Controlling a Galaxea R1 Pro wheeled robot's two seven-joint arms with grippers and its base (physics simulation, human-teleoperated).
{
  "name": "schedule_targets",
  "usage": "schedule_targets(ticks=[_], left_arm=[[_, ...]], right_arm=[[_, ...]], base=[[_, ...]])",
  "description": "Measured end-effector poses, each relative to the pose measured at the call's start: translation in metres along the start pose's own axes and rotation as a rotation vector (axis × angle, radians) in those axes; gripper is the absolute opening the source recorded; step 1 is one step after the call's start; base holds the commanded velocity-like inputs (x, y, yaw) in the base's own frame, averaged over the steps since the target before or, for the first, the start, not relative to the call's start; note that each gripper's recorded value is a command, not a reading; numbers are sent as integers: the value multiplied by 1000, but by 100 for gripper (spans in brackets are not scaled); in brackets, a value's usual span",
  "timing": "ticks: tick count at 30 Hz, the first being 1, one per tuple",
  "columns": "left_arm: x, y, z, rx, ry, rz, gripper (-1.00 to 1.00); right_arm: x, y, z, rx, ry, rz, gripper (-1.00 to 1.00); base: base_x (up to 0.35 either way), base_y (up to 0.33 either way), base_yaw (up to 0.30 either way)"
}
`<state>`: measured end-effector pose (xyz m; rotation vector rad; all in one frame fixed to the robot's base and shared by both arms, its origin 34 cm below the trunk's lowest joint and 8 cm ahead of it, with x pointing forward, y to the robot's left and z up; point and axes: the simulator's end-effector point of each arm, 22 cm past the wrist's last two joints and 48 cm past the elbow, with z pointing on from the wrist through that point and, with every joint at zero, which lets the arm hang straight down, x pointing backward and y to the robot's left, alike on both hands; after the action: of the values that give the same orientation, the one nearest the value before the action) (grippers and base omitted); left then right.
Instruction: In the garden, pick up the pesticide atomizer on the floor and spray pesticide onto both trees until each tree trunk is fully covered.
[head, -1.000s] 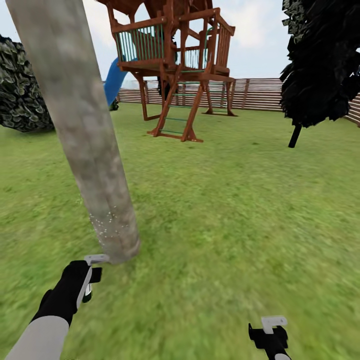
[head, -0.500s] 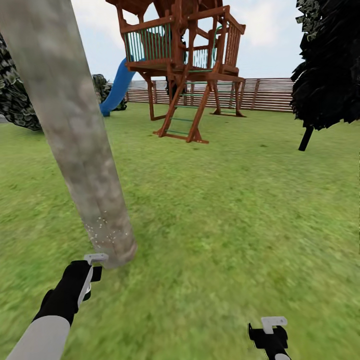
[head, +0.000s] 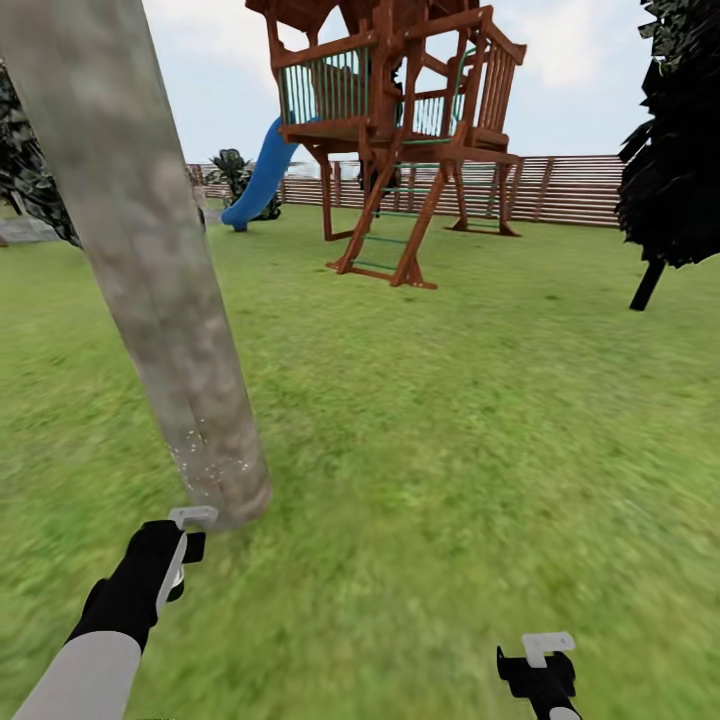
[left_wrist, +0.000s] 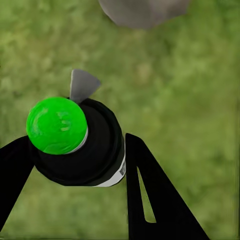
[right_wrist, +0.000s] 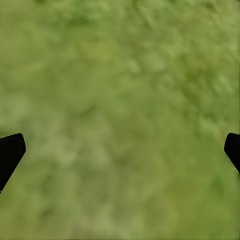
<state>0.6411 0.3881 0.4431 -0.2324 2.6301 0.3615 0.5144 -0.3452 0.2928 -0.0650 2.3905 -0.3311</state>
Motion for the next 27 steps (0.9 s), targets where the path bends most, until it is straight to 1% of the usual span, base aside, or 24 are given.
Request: schedule_targets(ticks=[4, 15, 21, 24, 25, 27], left_arm=[[0, -1, 0, 2, 0, 1, -100], [0, -2, 0, 2, 0, -1, -100], [-3, 1, -2, 0, -8, -5, -100], [-4, 8, -1, -12, -7, -4, -100], [0, 18, 1, -25, 3, -26, -100], [7, 23, 4, -28, 18, -44, -100]], right_arm=[[0, 0, 0, 0, 0, 0, 100], [0, 0, 0, 0, 0, 0, 100], [0, 0, 0, 1, 0, 0, 100], [0, 1, 0, 0, 0, 1, 100], [-1, 1, 0, -1, -1, 3, 100], [0, 1, 0, 0, 0, 4, 100]], base=[[144, -271, 201], [138, -263, 19], [103, -264, 253], [10, -165, 276], [1, -25, 276], [0, -9, 276]])
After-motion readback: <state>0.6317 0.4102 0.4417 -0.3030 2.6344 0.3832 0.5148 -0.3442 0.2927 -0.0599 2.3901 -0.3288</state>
